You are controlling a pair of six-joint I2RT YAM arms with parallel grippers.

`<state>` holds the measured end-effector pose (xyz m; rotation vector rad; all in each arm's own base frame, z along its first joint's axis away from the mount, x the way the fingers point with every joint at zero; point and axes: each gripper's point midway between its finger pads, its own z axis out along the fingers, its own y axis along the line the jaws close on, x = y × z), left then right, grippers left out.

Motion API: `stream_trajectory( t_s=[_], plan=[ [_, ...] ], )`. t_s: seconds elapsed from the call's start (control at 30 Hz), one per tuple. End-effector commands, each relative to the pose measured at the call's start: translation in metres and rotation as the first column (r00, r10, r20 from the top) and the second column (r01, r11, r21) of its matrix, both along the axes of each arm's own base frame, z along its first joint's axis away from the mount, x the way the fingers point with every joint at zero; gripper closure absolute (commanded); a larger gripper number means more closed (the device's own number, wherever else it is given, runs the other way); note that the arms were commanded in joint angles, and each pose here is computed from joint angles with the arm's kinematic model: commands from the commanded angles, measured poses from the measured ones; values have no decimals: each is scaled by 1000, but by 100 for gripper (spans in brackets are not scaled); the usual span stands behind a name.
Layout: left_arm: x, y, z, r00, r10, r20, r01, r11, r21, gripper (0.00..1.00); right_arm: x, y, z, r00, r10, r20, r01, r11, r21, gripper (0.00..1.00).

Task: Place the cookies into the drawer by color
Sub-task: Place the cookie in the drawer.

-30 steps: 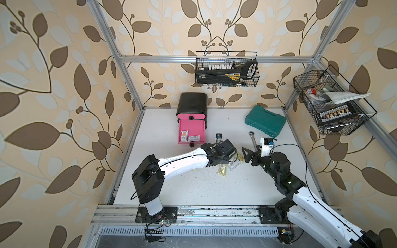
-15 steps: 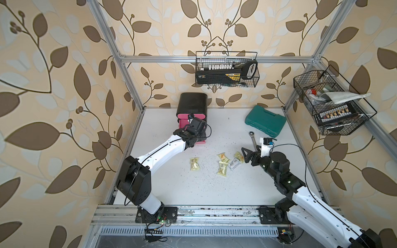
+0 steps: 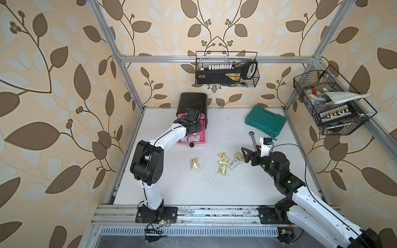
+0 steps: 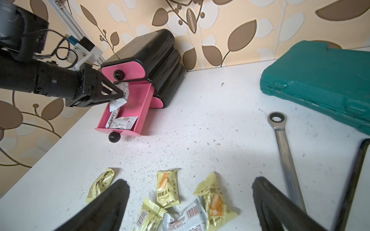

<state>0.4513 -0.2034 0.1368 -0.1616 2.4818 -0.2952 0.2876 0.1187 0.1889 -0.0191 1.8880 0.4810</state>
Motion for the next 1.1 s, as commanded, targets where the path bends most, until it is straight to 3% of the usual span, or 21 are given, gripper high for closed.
stream_trajectory(
  t_s=[0.0, 0.37, 0.73, 0.9, 1.07],
  plan=[
    [12, -8, 0, 996, -86, 5, 86, 996, 23, 70, -1, 3, -5, 1000, 13, -5, -13, 1000, 7, 1],
    [15, -14, -11, 990, -138, -14, 138, 990, 42, 66, -1, 4, -6, 1000, 15, -9, -15, 1000, 7, 1],
    [-6, -37, 54, 962, -241, 130, 256, 959, -120, 60, 0, 4, -7, 1000, 17, -11, -17, 1000, 6, 1],
    [-42, -64, 84, 925, -332, 187, 360, 922, -141, 59, 0, 4, -5, 1000, 17, -8, -17, 1000, 7, 1],
    [-113, -120, 83, 827, -528, 194, 548, 835, -60, 58, -1, 2, -4, 1000, 9, -1, -9, 1000, 6, 1]
  ],
)
